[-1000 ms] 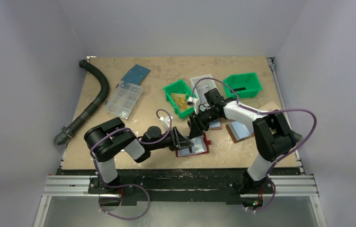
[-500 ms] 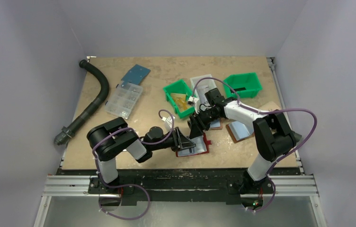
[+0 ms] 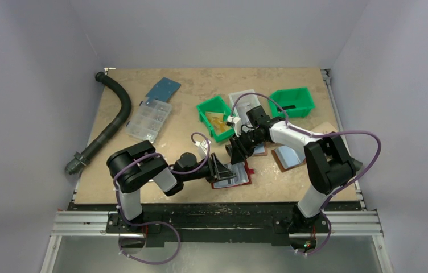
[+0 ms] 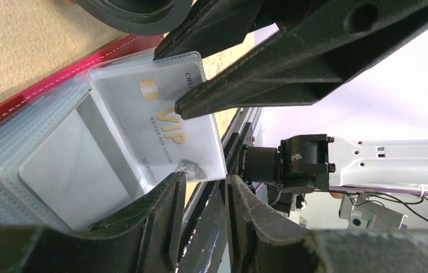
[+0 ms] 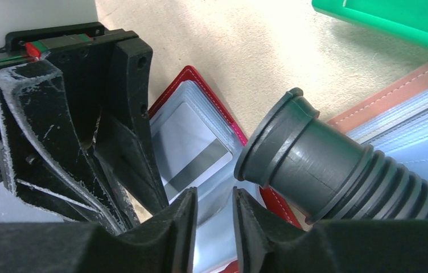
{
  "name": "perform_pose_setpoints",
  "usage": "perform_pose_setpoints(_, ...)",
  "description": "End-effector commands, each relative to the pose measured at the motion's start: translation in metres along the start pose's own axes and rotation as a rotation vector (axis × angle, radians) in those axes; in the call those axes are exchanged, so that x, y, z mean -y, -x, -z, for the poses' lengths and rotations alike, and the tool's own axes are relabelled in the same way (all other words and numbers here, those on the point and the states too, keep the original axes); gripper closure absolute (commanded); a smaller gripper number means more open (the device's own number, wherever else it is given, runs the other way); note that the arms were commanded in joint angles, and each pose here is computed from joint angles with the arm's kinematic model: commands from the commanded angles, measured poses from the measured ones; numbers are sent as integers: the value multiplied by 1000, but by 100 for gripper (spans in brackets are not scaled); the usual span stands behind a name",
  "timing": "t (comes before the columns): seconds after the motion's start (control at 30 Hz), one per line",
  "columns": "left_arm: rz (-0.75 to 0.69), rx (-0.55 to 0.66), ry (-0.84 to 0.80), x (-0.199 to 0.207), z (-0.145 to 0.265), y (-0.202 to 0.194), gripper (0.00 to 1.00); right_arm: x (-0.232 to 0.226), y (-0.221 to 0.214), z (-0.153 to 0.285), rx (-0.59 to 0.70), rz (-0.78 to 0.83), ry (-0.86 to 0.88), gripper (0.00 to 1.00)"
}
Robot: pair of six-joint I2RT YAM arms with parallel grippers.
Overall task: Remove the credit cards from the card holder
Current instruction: Remove the credit card from the card holder.
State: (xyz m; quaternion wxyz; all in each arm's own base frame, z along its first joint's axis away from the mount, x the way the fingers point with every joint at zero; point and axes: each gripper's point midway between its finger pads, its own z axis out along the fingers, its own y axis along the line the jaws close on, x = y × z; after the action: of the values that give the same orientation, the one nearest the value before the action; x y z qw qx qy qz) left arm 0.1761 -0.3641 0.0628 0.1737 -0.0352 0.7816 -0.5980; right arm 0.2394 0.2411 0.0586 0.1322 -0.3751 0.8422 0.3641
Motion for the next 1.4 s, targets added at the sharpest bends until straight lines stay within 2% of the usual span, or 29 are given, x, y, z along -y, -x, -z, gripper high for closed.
perform_pose_setpoints(0.0, -21, 30, -82, 22, -3, 7, 65, 3, 14, 9, 34, 29, -39, 66)
perform_pose_setpoints(0.2, -43, 47, -72, 23, 3, 9, 64, -1, 14, 10, 35, 27, -25, 76)
perform_pose_setpoints(0.37, -78, 140, -43, 23, 21, 20, 64, -8, 8, 9, -2, 36, 32, 83)
perform_pose_setpoints(0.5, -128, 203, -18, 27, 33, 29, 62, -9, 4, 9, -17, 34, 40, 82)
perform_pose_setpoints(0.6, -160, 256, 9, 30, 42, 38, 58, -9, 2, 8, -25, 31, 47, 75)
perform_pose_setpoints(0.7, -190, 304, 5, 39, 52, 46, 56, -10, 0, 7, -31, 27, 57, 73)
perform_pose_setpoints(0.9, -209, 444, 13, 49, 78, 65, 42, -13, -7, 5, -59, 14, 92, 74)
perform_pose_setpoints(1.1, -217, 509, 32, 52, 94, 73, 17, -16, -8, 5, -67, 12, 109, 81)
perform_pose_setpoints(1.2, -177, 527, 25, 47, 99, 73, 4, -16, -8, 5, -65, 12, 110, 88)
perform_pose_setpoints(1.3, -136, 541, -52, 50, 105, 69, 3, -21, -5, 7, -52, 14, 137, 100)
perform_pose_setpoints(1.37, -159, 491, -96, 56, 99, 61, 6, -25, -2, 9, -35, 11, 165, 100)
